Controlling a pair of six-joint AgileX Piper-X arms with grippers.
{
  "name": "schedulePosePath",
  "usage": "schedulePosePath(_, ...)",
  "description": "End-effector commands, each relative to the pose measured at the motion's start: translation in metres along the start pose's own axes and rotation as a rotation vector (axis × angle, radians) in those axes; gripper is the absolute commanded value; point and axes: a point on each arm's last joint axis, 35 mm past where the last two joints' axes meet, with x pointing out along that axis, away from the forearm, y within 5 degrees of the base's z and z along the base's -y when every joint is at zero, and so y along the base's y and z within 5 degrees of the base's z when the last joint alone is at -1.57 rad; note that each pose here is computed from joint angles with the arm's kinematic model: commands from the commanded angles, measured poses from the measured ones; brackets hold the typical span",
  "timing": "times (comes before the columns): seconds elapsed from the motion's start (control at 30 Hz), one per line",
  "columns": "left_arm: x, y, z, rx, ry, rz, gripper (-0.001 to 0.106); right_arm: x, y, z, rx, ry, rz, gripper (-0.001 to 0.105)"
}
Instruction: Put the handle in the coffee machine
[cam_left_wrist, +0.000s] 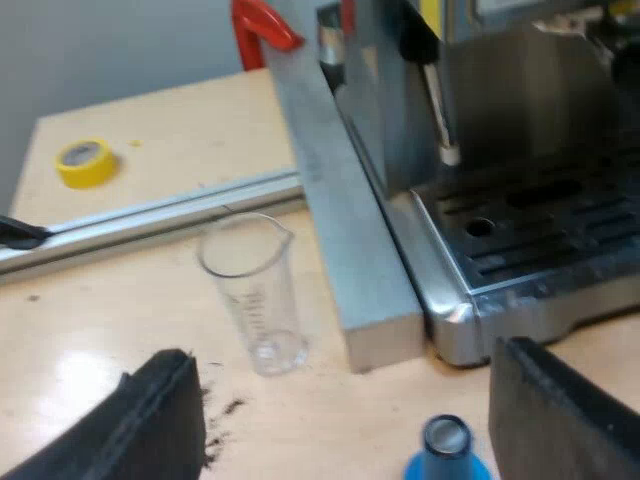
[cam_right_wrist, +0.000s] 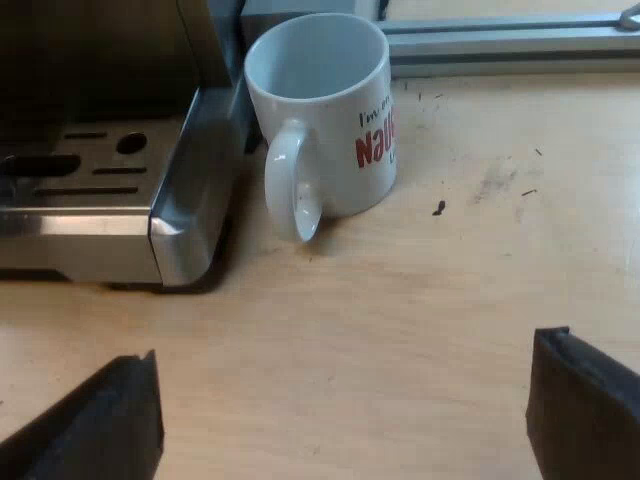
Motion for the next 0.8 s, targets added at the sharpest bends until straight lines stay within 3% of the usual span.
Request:
schedulePosePath(0.03,0.007,0.001,-0.001,-0.016,0.013,-0.008,0.062,0.003,0.002,-0.008,0.006,0.071,0.021,0.075)
schedulePosePath(0.3,0.018,0.003,-0.012,-0.024,0.062,-0.006,0.062,0.003,0.002,-0.009,0.006,0.075,0.019,0.075)
schedulePosePath(0.8,0.021,0.004,-0.013,-0.024,0.055,-0.004,0.062,0.003,0.002,-0.009,0.006,0.075,0.019,0.075)
